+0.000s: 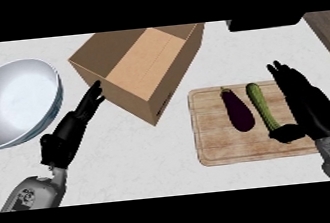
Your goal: Pick the eggplant from the cutting board and place it in the cardboard box
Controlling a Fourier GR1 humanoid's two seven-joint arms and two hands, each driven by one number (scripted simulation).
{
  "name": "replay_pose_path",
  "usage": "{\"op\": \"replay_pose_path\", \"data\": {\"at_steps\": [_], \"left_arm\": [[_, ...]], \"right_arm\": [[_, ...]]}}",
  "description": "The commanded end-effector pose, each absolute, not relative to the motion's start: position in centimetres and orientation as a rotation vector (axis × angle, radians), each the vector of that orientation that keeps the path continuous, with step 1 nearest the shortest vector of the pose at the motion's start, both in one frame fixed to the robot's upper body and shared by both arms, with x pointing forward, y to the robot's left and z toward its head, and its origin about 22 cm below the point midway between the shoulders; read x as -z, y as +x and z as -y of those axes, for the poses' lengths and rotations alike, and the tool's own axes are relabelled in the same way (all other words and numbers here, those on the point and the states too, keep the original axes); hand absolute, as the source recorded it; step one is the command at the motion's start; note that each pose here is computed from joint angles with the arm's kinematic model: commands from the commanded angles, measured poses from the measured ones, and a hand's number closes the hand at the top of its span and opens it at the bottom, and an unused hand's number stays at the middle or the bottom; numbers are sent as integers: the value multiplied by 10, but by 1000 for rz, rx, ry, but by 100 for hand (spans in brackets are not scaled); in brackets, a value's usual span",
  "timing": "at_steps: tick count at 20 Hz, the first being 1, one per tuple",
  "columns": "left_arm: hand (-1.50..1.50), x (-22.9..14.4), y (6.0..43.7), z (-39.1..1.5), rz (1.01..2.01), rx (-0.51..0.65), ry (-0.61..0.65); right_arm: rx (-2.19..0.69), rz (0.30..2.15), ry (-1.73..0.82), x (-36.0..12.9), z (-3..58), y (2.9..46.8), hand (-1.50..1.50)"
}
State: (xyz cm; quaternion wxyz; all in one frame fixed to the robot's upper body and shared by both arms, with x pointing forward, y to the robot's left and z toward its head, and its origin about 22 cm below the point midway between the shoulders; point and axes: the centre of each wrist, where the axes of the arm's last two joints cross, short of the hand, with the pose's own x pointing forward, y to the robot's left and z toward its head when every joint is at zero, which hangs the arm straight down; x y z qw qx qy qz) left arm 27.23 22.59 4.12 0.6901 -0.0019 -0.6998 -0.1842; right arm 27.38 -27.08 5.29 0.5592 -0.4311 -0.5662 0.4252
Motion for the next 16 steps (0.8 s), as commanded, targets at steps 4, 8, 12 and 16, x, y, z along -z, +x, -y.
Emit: {"op": "replay_pose_path", "data": {"at_steps": [4,8,12,16], "left_arm": [[0,-48,277,-226,1587,429,-27],[0,-38,277,-204,1578,436,-17],[0,-29,275,-209,1588,477,-48],[0,-41,285,-206,1593,451,-36]], "right_arm": [[-1145,1128,-1117,-114,198,247,-150],[-1175,997,-994,-141,166,231,-150],[-1127,928,-944,-166,135,240,-150],[-1060,892,-924,-145,132,255,-150]]}}
